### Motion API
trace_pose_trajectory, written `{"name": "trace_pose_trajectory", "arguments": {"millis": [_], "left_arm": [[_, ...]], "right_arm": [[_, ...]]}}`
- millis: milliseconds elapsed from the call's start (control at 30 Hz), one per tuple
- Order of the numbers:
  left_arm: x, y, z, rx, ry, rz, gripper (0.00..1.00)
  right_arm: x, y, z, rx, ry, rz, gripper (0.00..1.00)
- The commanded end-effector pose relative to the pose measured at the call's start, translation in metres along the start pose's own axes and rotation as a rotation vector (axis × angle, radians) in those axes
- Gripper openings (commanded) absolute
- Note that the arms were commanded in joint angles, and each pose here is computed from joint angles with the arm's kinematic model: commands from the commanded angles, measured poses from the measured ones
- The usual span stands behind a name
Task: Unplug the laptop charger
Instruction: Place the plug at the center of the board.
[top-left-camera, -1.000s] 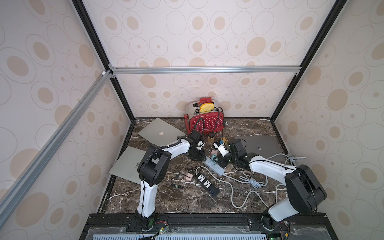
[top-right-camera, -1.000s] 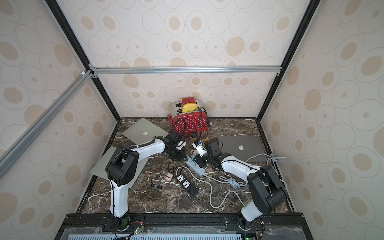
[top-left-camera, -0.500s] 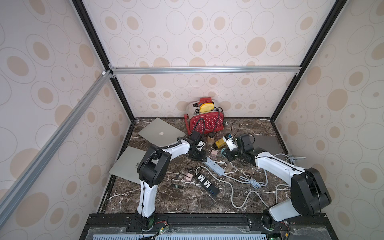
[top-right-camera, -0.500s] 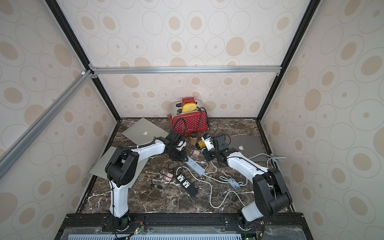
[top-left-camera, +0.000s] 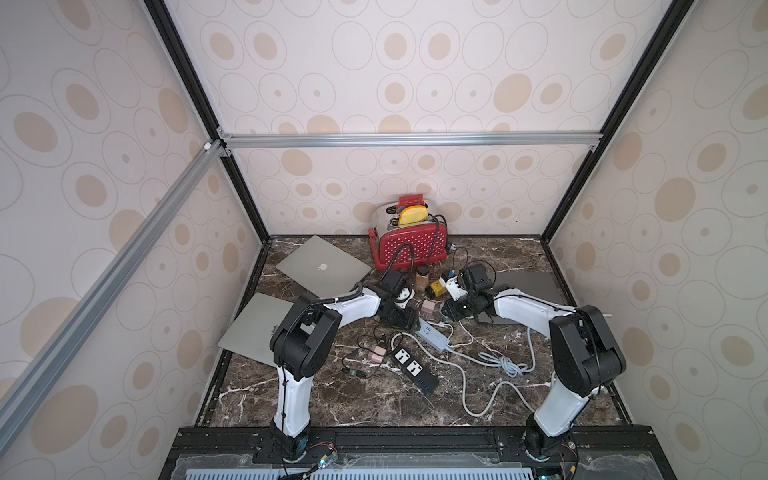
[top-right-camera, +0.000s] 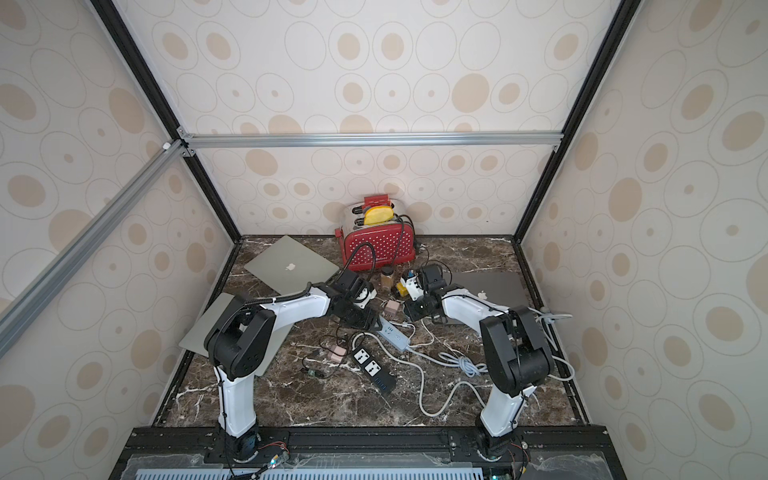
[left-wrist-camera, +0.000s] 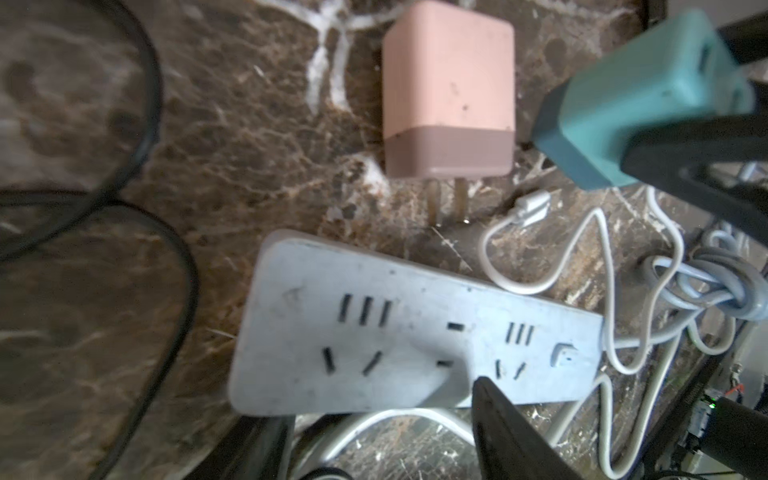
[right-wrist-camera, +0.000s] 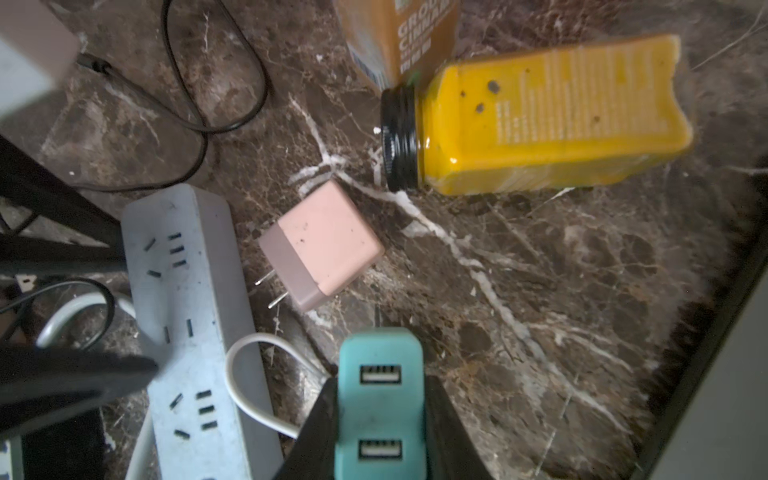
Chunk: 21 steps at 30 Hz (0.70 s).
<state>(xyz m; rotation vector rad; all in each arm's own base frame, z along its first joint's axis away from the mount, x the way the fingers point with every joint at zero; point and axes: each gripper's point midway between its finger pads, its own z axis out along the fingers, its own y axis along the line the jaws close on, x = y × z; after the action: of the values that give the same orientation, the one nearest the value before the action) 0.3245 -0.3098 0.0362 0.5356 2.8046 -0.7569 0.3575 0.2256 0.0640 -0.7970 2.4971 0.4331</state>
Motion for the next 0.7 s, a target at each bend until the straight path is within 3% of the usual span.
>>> {"name": "trace_pose_trajectory", "arguments": {"millis": [0,333,600,667], "left_arm": [[-0.005,-0.016,-0.013,0.038,-0.035,0.051,0.7],[-0.005,-0.017,-0.03,0.021,-0.092,0.072,0.77],[-0.017,-0.019,-0.057,-0.038,-0.153,0.111,0.98],[-0.022,-0.019,-0.07,-0.071,-0.182,0.133,0.99]], "right_arm": [[0.004,0.005,0.006,-0.063,0.03,0.036,0.03],[0.02,-0.01,0.01,-0.07,0.085,0.106,0.2],[0.021,-0.023,0.003,-0.035,0.074,0.112,0.65],[0.017,-0.025,-0.002,-0.019,0.064,0.101,0.71]]}}
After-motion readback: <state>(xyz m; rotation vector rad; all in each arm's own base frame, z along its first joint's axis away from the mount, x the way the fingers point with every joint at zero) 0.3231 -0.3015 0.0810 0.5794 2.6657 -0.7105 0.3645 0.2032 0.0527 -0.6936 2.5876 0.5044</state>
